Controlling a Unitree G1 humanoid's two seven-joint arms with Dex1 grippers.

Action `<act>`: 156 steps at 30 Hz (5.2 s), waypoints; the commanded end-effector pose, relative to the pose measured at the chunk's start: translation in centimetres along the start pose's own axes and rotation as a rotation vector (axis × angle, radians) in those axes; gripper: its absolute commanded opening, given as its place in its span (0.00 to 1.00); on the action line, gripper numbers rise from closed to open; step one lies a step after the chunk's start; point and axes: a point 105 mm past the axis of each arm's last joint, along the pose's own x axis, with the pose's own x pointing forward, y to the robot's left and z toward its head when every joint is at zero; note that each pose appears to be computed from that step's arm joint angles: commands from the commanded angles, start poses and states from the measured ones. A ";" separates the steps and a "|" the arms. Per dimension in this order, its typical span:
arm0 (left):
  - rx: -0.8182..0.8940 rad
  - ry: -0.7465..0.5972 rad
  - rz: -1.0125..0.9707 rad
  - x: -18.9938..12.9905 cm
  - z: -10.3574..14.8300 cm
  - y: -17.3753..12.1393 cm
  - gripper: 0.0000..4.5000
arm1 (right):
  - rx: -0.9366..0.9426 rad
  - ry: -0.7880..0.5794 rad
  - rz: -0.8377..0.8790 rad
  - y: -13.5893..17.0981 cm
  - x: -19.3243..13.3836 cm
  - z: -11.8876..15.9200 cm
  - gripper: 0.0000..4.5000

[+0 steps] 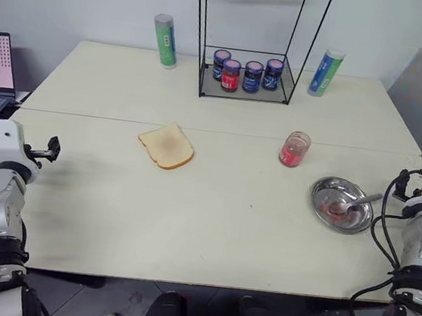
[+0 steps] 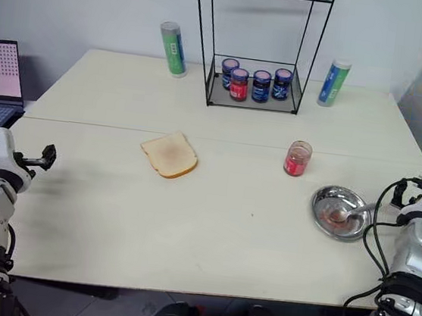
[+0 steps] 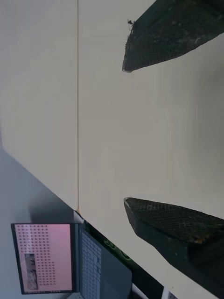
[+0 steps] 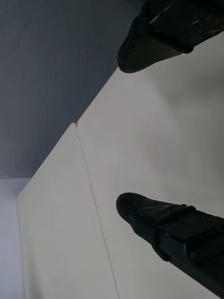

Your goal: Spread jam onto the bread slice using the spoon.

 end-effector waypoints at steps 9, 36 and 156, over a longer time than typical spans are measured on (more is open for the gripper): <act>0.018 -0.035 -0.013 -1.0 1.1 0.7 1.00 | -0.003 -0.103 0.021 0.1 0.8 3.5 0.99; 0.267 0.044 -0.896 -3.7 3.9 -18.0 1.00 | 0.029 0.111 1.556 25.2 -20.9 5.6 0.99; 0.309 -0.451 -1.835 -17.8 10.6 -37.6 0.99 | 0.506 0.302 0.470 -2.0 -8.9 0.3 1.00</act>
